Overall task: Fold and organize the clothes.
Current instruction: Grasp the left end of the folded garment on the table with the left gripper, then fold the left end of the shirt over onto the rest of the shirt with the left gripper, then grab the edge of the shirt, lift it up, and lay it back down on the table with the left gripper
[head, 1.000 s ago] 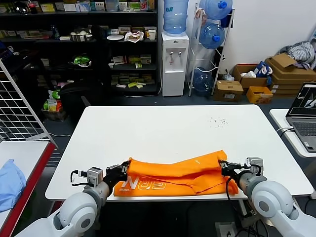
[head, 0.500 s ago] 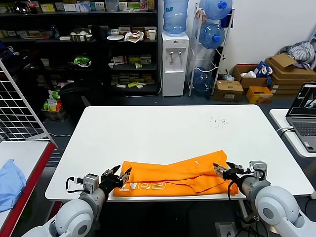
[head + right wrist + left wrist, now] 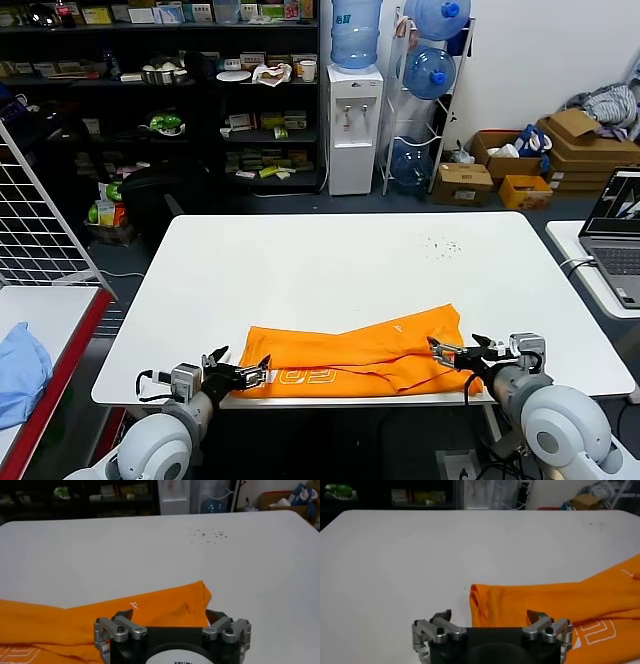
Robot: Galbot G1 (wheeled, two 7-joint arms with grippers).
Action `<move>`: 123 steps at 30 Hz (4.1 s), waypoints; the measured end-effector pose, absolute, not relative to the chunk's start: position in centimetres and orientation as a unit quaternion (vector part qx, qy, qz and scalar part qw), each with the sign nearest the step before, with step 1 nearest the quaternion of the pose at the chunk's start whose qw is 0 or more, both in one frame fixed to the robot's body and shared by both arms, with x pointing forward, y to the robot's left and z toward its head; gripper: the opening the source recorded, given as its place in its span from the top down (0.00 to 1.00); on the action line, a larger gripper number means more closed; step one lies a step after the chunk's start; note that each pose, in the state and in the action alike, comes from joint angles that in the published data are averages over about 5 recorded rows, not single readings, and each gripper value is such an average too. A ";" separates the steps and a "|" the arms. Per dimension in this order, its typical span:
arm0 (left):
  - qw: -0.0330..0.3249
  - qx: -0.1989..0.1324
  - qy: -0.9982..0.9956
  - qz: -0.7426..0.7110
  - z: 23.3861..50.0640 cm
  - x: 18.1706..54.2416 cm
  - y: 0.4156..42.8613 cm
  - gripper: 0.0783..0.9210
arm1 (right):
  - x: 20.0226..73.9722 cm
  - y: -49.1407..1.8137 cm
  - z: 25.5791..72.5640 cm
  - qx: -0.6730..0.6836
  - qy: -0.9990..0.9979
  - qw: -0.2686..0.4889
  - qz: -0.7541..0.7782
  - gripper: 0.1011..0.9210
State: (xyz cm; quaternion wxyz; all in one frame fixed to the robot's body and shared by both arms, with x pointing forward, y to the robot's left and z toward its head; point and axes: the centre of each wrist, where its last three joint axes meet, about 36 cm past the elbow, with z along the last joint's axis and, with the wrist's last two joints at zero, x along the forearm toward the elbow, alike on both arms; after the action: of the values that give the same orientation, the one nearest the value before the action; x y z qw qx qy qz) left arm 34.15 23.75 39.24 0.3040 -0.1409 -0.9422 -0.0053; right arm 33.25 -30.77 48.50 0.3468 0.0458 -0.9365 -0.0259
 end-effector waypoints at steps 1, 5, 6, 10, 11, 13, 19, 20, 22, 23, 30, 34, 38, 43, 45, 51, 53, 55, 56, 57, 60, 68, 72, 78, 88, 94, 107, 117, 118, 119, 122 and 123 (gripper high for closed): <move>0.305 -0.140 -0.942 -0.006 39.1 34.1 23.8 0.08 | 33.2 -30.8 48.5 0.046 -0.936 0.347 -0.026 0.00; 0.309 -0.139 -0.941 -0.006 38.4 33.8 23.6 0.22 | 33.2 -30.8 48.5 0.045 -0.936 0.347 -0.026 0.00; 0.310 -0.139 -0.941 -0.006 38.3 33.6 23.6 0.25 | 33.1 -30.8 48.5 0.045 -0.936 0.347 -0.026 0.00; 0.313 -0.140 -0.939 -0.006 38.0 33.3 23.4 0.39 | 33.1 -30.8 48.4 0.044 -0.936 0.348 -0.026 0.00; 0.313 -0.140 -0.939 -0.007 37.9 33.3 23.4 0.43 | 33.0 -30.8 48.4 0.043 -0.936 0.348 -0.026 0.00; 0.313 -0.140 -0.940 -0.007 37.8 33.3 23.4 0.49 | 32.9 -30.8 48.4 0.043 -0.936 0.348 -0.027 0.00; 0.311 -0.140 -0.940 -0.005 37.8 33.2 23.3 0.69 | 32.7 -30.8 48.2 0.041 -0.936 0.348 -0.028 0.00; 0.311 -0.140 -0.940 -0.005 37.8 33.1 23.3 0.74 | 32.7 -30.8 48.2 0.041 -0.936 0.347 -0.029 0.00; 0.311 -0.140 -0.940 -0.005 37.8 33.0 23.3 0.80 | 32.7 -30.8 48.1 0.041 -0.937 0.347 -0.029 0.00; 0.310 -0.141 -0.940 -0.005 37.8 33.0 23.3 0.84 | 32.6 -30.7 48.1 0.041 -0.937 0.346 -0.030 0.00; 0.299 -0.142 -0.943 -0.008 38.5 33.0 23.4 0.96 | 32.7 -30.6 47.7 0.042 -0.937 0.346 -0.034 0.00; 0.290 -0.142 -0.946 -0.010 39.4 33.2 23.9 0.96 | 32.9 -30.5 47.5 0.044 -0.937 0.345 -0.036 0.00; 0.276 -0.137 -0.951 -0.017 40.9 33.8 24.8 0.96 | 33.2 -30.3 47.3 0.046 -0.937 0.344 -0.038 0.00; 0.271 -0.118 -0.955 -0.034 42.4 34.5 27.0 0.96 | 33.6 -29.9 46.9 0.053 -0.938 0.340 -0.042 0.00; 0.273 -0.107 -0.955 -0.043 43.0 34.8 28.2 0.96 | 33.8 -29.7 46.7 0.056 -0.938 0.338 -0.043 0.00; 0.277 -0.065 -0.956 -0.075 44.8 35.9 32.6 0.96 | 34.4 -29.3 46.2 0.066 -0.939 0.334 -0.046 0.00; 0.279 -0.049 -0.955 -0.089 45.3 36.1 34.2 0.96 | 34.5 -29.1 46.0 0.070 -0.939 0.332 -0.047 0.00; 0.281 -0.032 -0.953 -0.104 45.8 36.4 35.7 0.96 | 34.6 -29.0 45.9 0.074 -0.940 0.331 -0.047 0.00; 0.283 -0.024 -0.952 -0.111 46.0 36.5 36.4 0.96 | 34.7 -28.9 45.8 0.075 -0.940 0.330 -0.047 0.00; 0.284 -0.016 -0.951 -0.118 46.2 36.7 37.0 0.96 | 34.7 -28.9 45.8 0.076 -0.940 0.330 -0.047 0.00; 0.288 0.004 -0.948 -0.135 46.8 37.1 38.7 0.96 | 34.7 -28.8 45.7 0.077 -0.941 0.328 -0.046 0.00; 0.292 0.018 -0.949 -0.117 48.2 37.1 38.4 0.96 | 34.4 -28.7 45.1 0.072 -0.940 0.330 -0.044 0.00; 0.296 -0.006 -0.953 -0.065 48.9 36.3 35.2 0.96 | 34.2 -28.7 44.9 0.064 -0.940 0.333 -0.044 0.00; 0.315 -0.054 -0.947 0.017 48.9 35.5 29.6 0.96 | 33.5 -28.8 44.4 0.047 -0.939 0.338 -0.047 0.00; 0.330 -0.120 -0.931 0.095 48.5 36.6 21.6 0.96 | 32.5 -28.9 43.7 0.029 -0.937 0.345 -0.054 0.00; 0.337 -0.150 -0.922 0.115 48.7 37.0 18.0 0.96 | 32.5 -28.9 43.7 0.027 -0.936 0.346 -0.055 0.00; 0.332 -0.172 -0.919 0.125 48.3 38.2 14.4 0.93 | 32.3 -28.8 43.6 0.026 -0.936 0.347 -0.055 0.00; 0.320 -0.177 -0.923 0.121 48.1 38.5 14.2 0.61 | 32.3 -28.7 43.5 0.028 -0.936 0.347 -0.056 0.00; 0.318 -0.177 -0.924 0.120 48.2 38.5 14.3 0.58 | 32.3 -28.7 43.5 0.029 -0.936 0.347 -0.056 0.00; 0.316 -0.176 -0.925 0.119 48.2 38.5 14.6 0.54 | 32.3 -28.6 43.5 0.029 -0.936 0.347 -0.055 0.00; 0.309 -0.168 -0.929 0.113 48.3 38.7 15.9 0.44 | 32.4 -28.6 43.6 0.032 -0.936 0.345 -0.055 0.00; 0.307 -0.164 -0.931 0.109 48.2 38.8 16.6 0.41 | 32.4 -28.5 43.6 0.033 -0.936 0.345 -0.055 0.00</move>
State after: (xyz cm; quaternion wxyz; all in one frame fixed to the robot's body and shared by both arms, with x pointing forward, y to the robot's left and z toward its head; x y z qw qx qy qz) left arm 38.78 16.63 48.20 0.3069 -0.1642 -0.9311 0.1095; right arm 32.44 -28.54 43.62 0.3449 0.0329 -0.9365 -0.0547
